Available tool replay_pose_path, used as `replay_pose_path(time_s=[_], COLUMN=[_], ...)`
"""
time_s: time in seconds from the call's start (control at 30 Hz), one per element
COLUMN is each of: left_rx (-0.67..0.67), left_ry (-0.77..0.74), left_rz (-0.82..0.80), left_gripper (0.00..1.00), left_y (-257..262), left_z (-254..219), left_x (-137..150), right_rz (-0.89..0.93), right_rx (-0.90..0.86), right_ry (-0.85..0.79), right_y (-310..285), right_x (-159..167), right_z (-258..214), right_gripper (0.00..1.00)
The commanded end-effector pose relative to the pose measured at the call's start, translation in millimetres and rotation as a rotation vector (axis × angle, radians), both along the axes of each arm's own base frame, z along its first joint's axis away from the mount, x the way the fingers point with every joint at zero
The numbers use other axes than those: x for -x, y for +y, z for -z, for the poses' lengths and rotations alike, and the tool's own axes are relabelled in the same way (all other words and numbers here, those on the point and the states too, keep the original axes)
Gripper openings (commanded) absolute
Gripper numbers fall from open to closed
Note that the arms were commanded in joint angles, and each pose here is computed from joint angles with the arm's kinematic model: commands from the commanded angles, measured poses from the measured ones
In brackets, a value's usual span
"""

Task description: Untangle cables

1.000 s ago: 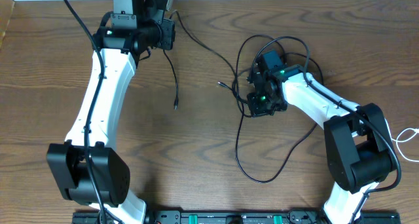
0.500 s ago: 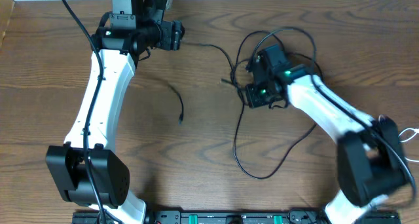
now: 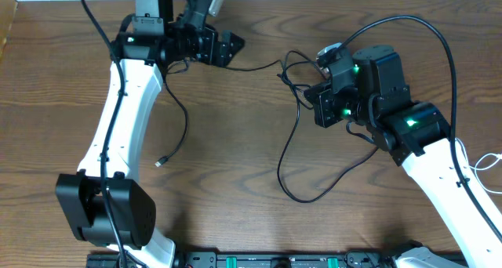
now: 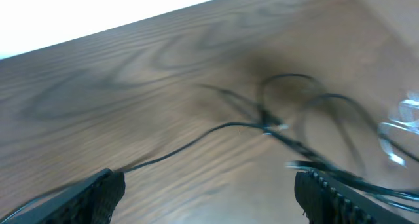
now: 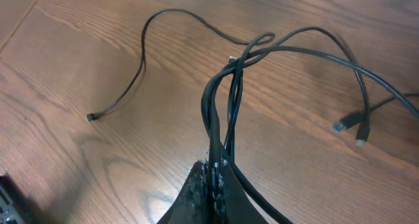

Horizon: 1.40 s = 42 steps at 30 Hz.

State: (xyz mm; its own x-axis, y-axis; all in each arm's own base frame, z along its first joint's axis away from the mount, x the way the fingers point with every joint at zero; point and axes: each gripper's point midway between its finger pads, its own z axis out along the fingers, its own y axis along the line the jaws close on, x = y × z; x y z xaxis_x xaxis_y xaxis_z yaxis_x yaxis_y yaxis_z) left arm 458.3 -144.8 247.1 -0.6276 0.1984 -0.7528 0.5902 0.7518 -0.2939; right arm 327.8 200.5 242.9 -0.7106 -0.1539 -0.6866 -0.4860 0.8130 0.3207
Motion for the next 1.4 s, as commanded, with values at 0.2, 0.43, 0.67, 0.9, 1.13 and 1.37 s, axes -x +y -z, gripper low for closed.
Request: replay_pose_path(time_s=[0.2,0.43,0.67,0.9,1.13,1.37], left_rx=[0.111,0.109,0.132,0.135,0.136,0.13], left_ry=[-0.066,-0.069,-0.062,-0.059,-0.057,-0.064], left_rz=[0.314,0.35,0.377,0.419,0.457,0.485], left_gripper=[0.88,0.88,0.88,0.88,0.88,0.88], left_y=[-79.6,-92.6,-97.7,-113.9,-128.5,-137.5], left_z=[-26.8,-26.7,-29.0,-29.2,-29.2,-28.8], left_x=[46.4,53.9,59.4,69.9,80.0,86.5], right_rz=[-0.068,-0.06,-0.04,-0.005,0.024,0.021], right_rx=[-0.074,-0.073,-0.064,-0.061,-0.064,-0.07], right_ry=[-0.085,-0.161,-0.203,-0.209,-0.226,-0.231], right_y=[14.4,11.1,5.4,-6.7,-15.9,-16.1], right_x=[0.4,-2.9,-9.2,-16.8,-24.2,-24.9], right_z=[-28.4,-54.5,-66.0,-67.0,-70.8,-72.4], right_gripper=[0.01,0.01,0.01,0.01,0.01,0.01])
